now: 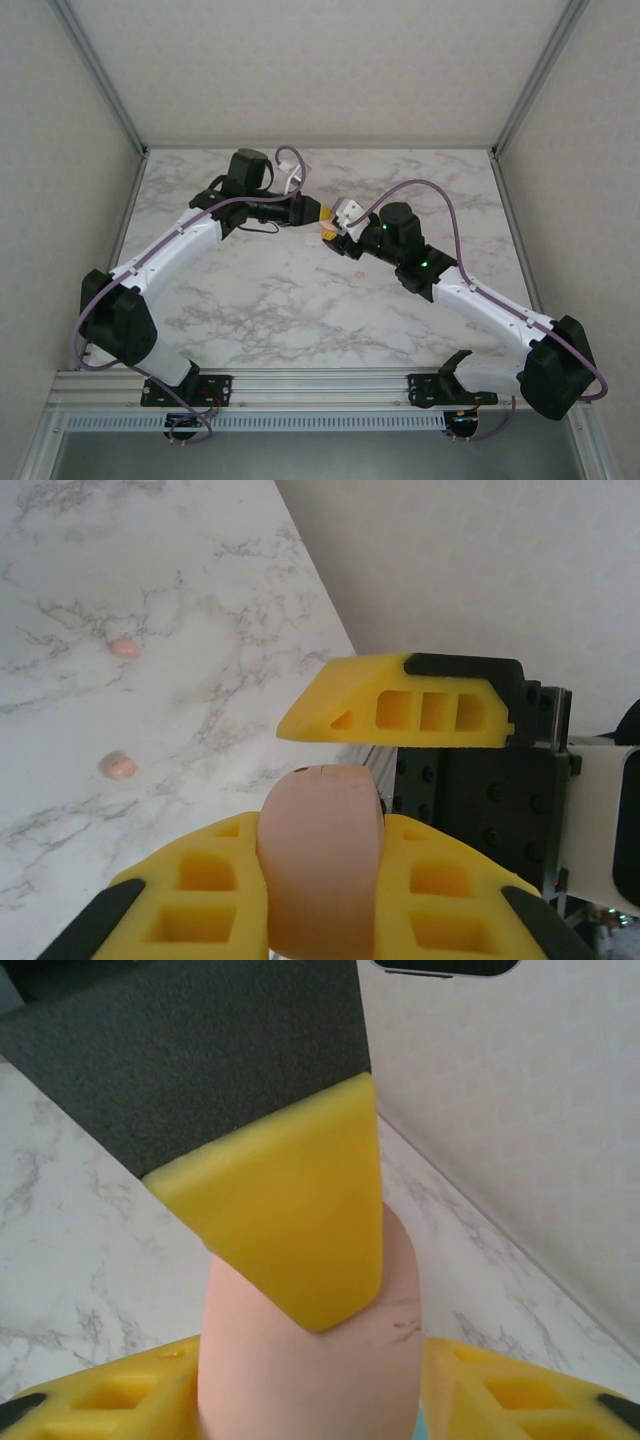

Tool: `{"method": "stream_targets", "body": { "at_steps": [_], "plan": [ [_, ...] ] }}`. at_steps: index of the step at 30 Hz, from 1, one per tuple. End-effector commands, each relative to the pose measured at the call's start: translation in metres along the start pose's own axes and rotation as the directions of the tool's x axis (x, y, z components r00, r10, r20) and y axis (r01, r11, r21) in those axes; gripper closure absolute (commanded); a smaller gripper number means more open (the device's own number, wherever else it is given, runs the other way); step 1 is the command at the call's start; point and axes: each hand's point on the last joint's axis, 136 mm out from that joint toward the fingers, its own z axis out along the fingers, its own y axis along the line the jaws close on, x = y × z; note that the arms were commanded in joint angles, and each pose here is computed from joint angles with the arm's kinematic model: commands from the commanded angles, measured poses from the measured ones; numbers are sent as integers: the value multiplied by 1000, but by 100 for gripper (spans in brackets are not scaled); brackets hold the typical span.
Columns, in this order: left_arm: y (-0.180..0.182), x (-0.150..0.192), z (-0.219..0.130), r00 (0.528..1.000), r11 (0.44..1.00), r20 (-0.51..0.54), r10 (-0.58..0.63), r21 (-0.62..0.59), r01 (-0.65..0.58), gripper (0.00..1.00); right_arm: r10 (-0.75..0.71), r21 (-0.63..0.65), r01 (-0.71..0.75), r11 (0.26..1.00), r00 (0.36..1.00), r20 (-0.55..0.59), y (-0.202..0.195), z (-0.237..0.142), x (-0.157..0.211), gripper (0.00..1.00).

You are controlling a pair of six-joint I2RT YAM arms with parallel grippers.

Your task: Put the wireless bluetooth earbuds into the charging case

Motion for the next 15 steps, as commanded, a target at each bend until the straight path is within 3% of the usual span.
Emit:
{"method": "stream_targets", "body": {
  "at_steps": [1, 7, 15],
  "plan": [
    [-19, -10, -2, 999, 997, 12, -46, 56, 45, 94, -68, 49, 65, 997, 995, 68, -14, -13, -19, 45],
    [-26, -9, -3, 993, 989, 3, -115, 92, 114, 93, -51, -32, 58, 998, 984, 172, -14, -25, -36, 48],
    [-31, -10, -6, 993, 987, 0, -118, 107, 117, 93, -40, -77, 53, 996, 985, 169, -15, -35, -35, 52]
  ]
}}
